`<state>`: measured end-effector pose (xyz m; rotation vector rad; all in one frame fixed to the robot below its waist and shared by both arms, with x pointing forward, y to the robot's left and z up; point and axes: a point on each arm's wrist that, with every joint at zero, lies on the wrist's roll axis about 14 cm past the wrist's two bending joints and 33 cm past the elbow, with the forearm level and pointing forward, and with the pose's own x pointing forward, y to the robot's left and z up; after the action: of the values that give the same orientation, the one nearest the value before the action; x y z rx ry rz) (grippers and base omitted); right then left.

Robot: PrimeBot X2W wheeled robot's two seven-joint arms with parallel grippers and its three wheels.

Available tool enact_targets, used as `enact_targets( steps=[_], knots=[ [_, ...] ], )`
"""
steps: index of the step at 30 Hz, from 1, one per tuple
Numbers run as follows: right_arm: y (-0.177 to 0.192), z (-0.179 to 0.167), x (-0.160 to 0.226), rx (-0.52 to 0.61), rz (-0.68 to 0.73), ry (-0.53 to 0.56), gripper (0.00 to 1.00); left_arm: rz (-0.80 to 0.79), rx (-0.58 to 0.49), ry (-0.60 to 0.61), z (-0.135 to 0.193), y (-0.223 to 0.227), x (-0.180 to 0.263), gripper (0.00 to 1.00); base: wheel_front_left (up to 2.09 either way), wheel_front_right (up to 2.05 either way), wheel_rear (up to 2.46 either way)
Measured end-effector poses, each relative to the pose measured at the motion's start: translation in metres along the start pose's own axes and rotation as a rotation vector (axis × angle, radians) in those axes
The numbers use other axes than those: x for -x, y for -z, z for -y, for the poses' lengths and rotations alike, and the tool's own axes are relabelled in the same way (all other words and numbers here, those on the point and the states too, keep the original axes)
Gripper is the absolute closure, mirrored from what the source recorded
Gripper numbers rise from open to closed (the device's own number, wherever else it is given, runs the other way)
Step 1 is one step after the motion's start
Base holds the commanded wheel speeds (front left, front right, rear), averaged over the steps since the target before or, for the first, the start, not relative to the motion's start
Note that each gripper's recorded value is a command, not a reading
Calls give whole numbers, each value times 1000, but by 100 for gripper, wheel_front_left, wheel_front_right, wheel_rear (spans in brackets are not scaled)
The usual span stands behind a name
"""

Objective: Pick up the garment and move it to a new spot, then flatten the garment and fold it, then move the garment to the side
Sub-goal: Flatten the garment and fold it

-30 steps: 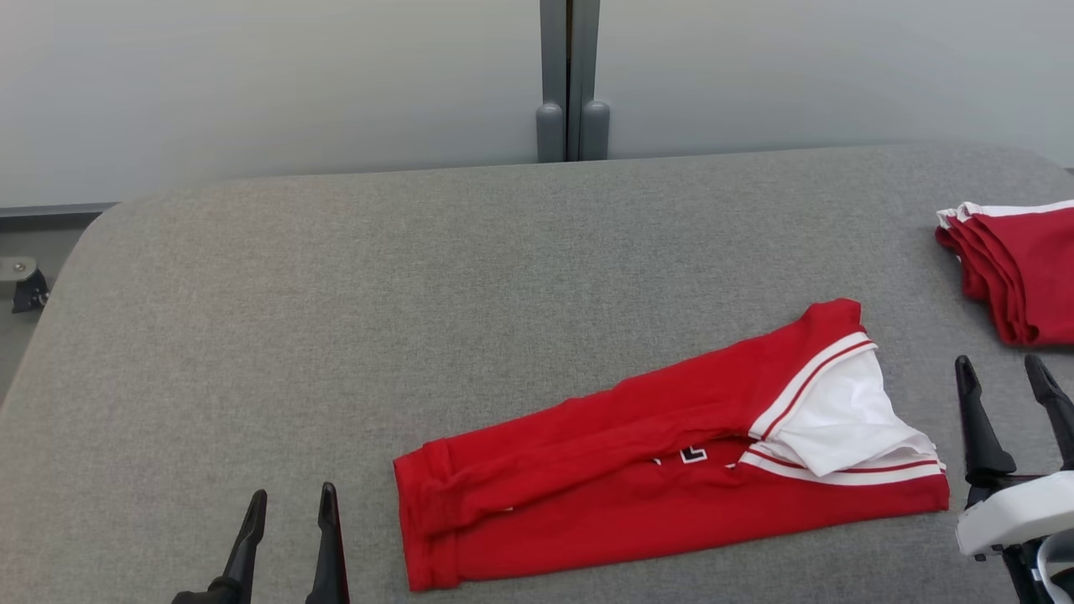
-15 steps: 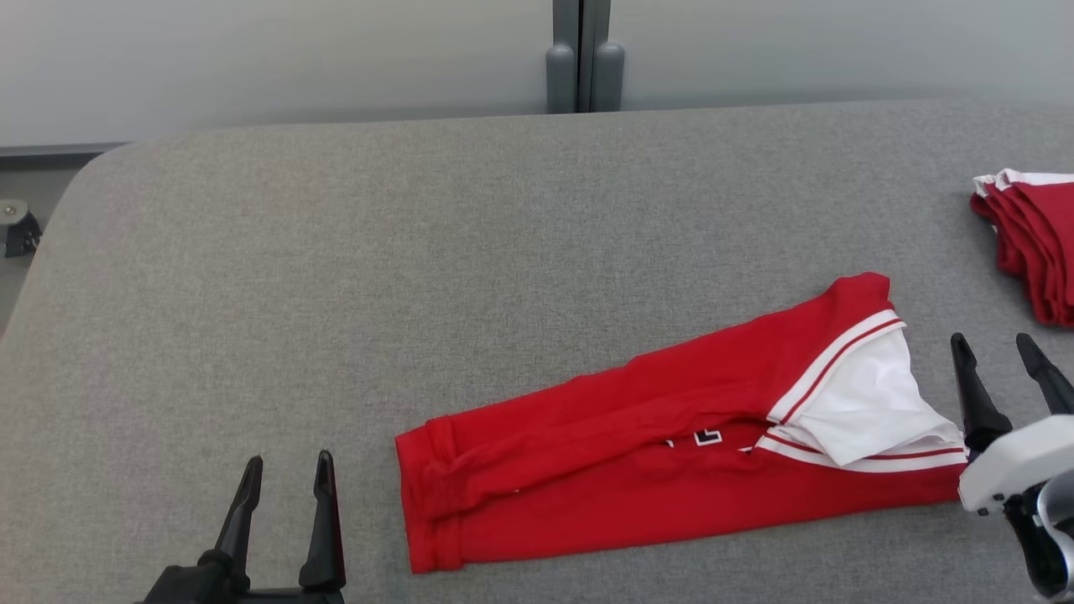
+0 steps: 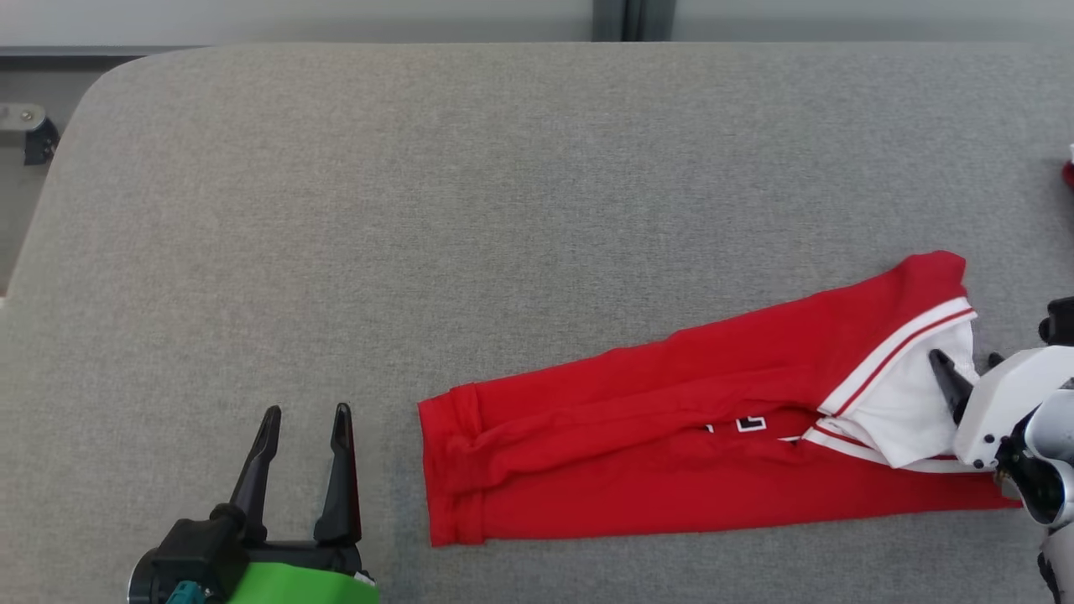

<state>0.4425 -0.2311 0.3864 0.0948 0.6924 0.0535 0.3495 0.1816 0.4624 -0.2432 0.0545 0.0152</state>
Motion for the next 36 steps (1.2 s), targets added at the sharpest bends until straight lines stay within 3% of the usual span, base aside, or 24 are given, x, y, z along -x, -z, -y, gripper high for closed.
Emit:
enact_targets(
  steps=[2, 3, 4, 5, 10, 15, 20, 23, 30, 36],
  knots=[
    [12, -6, -6, -10, -58, -13, 0, -3, 3, -16, -4, 1, 2, 0, 0, 0, 0],
    [15, -10, -9, -28, -86, -28, 20, -3, 5, -28, -6, 1, 3, 0, 0, 0, 0],
    [16, -15, -11, -60, -102, -48, 75, -4, 9, -36, -8, 1, 5, 0, 0, 0, 0],
    [15, -18, -12, -79, -105, -60, 100, -2, 7, -44, -10, 0, 5, 0, 0, 0, 0],
    [3, -11, -7, -133, -66, -60, 100, 10, 7, -59, -14, -4, 7, 0, 0, 0, 0],
    [-35, 37, 9, -174, 72, 44, 100, 19, 6, -36, -8, -6, 3, 0, 0, 0, 0],
    [-85, 106, 51, -165, 213, 192, 100, 37, 11, -15, -1, -11, 2, 0, 0, 0, 0],
    [-109, 119, 72, -147, 260, 212, 100, 41, 20, -11, 2, -12, 4, 0, 0, 0, 0],
    [-117, 69, 86, -42, 230, 78, 100, 38, 41, -23, 5, -11, 14, 0, 0, 0, 0],
    [-72, -58, 66, -37, 155, -185, 100, 39, 62, -32, 6, -11, 16, 0, 0, 0, 0]
  ],
)
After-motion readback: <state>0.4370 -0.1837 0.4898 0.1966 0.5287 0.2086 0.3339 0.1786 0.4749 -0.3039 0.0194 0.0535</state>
